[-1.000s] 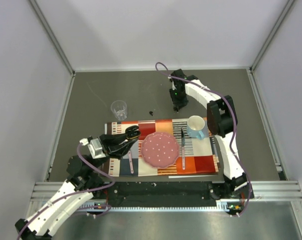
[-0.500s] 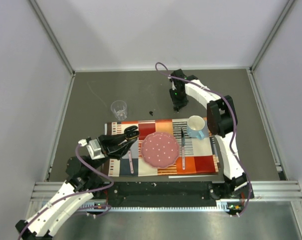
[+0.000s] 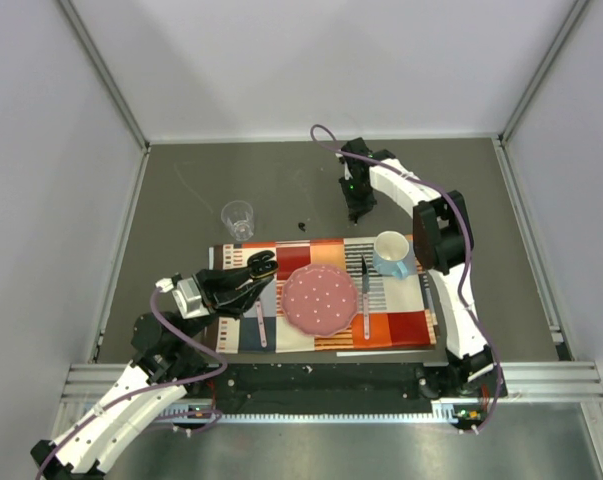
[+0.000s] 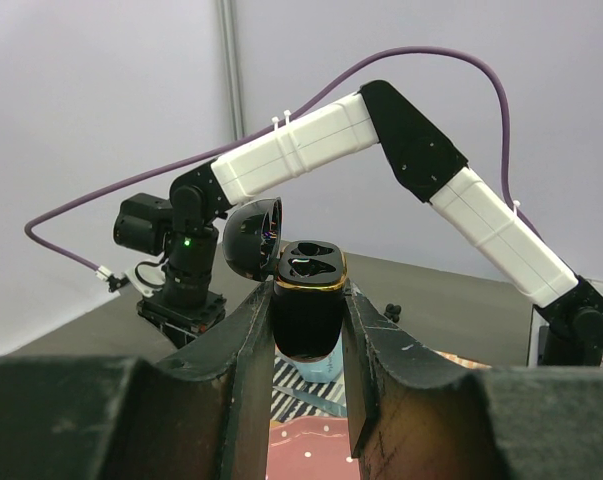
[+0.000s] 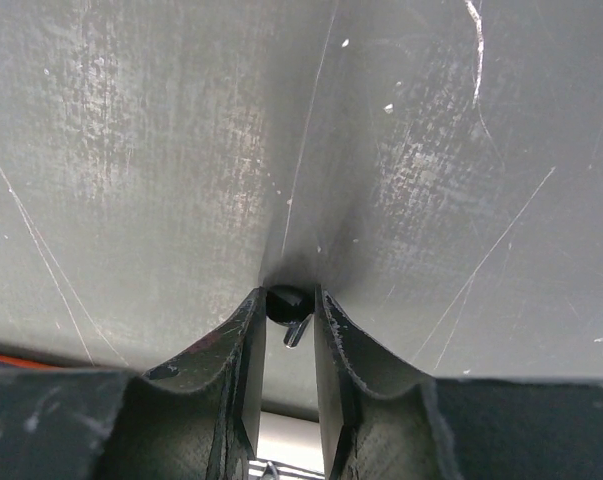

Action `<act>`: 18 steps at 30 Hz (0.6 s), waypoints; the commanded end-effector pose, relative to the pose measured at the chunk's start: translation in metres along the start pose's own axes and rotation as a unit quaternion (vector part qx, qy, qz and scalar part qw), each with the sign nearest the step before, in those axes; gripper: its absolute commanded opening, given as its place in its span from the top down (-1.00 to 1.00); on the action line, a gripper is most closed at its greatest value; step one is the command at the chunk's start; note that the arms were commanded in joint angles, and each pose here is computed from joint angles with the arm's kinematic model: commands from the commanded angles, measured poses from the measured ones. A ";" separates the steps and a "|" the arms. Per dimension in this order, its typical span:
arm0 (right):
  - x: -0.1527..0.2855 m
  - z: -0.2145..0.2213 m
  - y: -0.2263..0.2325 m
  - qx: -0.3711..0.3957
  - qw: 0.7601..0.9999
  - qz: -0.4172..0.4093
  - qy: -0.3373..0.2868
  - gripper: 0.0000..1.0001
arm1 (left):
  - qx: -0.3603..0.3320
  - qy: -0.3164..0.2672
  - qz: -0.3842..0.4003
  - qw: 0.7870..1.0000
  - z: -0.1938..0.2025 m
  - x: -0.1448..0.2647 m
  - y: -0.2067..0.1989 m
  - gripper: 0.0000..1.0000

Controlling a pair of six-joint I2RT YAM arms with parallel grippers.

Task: Insert the wireless bluetooth earbuds into the charging case
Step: Pick up the earbud from the center of the board.

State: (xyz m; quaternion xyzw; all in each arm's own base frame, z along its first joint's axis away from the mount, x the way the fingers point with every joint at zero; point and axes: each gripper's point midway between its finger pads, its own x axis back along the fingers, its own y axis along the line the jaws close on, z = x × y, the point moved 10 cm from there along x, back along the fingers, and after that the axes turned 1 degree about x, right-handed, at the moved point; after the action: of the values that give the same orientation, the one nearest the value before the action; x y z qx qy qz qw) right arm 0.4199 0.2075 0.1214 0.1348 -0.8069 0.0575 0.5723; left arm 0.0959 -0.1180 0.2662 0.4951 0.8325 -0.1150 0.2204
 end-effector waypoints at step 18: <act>0.076 -0.020 0.018 0.012 0.992 0.002 -0.125 1.00 | -0.003 -0.030 -0.005 1.000 -0.012 -0.005 0.001 1.00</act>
State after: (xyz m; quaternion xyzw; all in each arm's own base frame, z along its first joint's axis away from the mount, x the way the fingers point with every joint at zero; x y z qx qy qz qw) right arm 0.4200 0.2077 0.1257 0.1303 -0.8119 0.0617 0.5657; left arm 0.0968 -0.1185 0.2655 0.4938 0.8340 -0.1164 0.2170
